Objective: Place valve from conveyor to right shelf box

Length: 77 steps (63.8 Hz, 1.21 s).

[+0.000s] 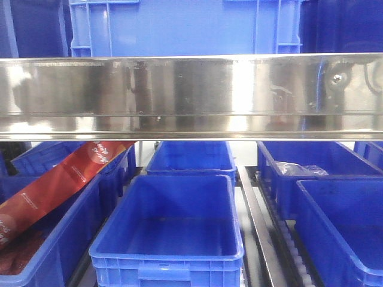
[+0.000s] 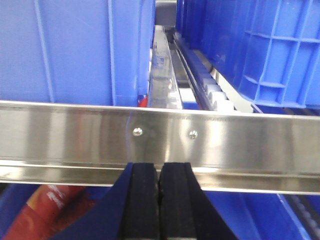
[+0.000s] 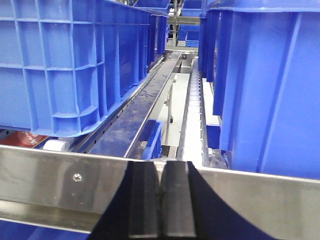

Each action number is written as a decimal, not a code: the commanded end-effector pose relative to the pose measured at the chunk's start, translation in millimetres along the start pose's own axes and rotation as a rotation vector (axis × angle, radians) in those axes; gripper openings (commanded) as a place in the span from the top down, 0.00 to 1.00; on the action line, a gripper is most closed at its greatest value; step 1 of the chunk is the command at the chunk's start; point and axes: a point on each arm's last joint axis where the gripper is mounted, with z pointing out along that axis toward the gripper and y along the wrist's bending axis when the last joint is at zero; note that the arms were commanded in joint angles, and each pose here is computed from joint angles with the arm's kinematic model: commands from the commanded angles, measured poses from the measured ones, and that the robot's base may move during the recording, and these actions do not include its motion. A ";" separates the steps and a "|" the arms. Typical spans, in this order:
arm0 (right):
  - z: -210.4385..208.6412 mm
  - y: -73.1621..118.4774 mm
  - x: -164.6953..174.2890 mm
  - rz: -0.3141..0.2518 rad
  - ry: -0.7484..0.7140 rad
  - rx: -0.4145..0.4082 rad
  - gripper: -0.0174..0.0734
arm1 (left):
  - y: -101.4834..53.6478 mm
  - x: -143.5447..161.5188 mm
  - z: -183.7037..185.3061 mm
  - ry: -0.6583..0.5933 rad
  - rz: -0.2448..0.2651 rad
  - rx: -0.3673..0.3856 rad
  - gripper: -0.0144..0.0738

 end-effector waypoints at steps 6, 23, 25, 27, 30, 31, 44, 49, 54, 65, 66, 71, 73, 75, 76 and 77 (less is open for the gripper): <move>-1.1 -0.9 -2.7 -0.011 -0.034 0.008 0.98 | 0.8 18.8 -22.7 -0.137 0.033 -0.007 0.96; -1.1 -0.9 -2.9 -0.011 -0.036 0.009 0.98 | 1.0 47.2 -29.6 -0.153 0.045 -0.006 0.96; -1.1 -0.9 -2.9 -0.011 -0.036 0.009 0.98 | 1.0 47.6 -29.5 -0.149 0.045 -0.006 0.96; -1.1 -0.9 -2.9 -0.011 -0.036 0.009 0.98 | 1.0 47.6 -29.5 -0.149 0.045 -0.006 0.96; -1.1 -0.9 -2.9 -0.011 -0.036 0.009 0.98 | 1.0 47.1 -29.6 -0.153 0.045 -0.006 0.96; -1.1 -0.9 -2.9 -0.011 -0.036 0.009 0.98 | 1.0 46.8 -29.6 -0.157 0.045 -0.007 0.96; -1.1 -0.9 -2.9 -0.011 -0.036 0.009 0.98 | 1.1 45.7 -29.8 -0.169 0.045 -0.008 0.96; -1.1 -0.9 -2.9 -0.011 -0.036 0.009 0.98 | 1.1 45.7 -29.8 -0.169 0.045 -0.008 0.96; -1.1 -0.9 -2.9 -0.011 -0.036 0.009 0.98 | 1.1 45.7 -29.8 -0.169 0.045 -0.008 0.96; -1.1 -0.9 -2.9 -0.011 -0.036 0.009 0.98 | 1.1 45.7 -29.8 -0.169 0.045 -0.008 0.96; -1.1 -0.9 -2.9 -0.011 -0.036 0.009 0.98 | 1.1 45.7 -29.8 -0.169 0.045 -0.008 0.96; -1.1 -0.9 -2.9 -0.011 -0.036 0.009 0.98 | 1.1 45.7 -29.8 -0.169 0.045 -0.008 0.96; -1.1 -0.9 -2.9 -0.011 -0.036 0.009 0.98 | 1.1 45.7 -29.8 -0.169 0.045 -0.008 0.96; -1.1 -0.9 -2.9 -0.011 -0.036 0.009 0.98 | 1.1 45.7 -29.8 -0.169 0.045 -0.008 0.96; -1.1 -0.9 -2.9 -0.011 -0.036 0.009 0.98 | 1.1 45.7 -29.8 -0.169 0.045 -0.008 0.96; -1.1 -0.9 -2.9 -0.011 -0.036 0.009 0.98 | 1.1 45.7 -29.8 -0.169 0.045 -0.008 0.96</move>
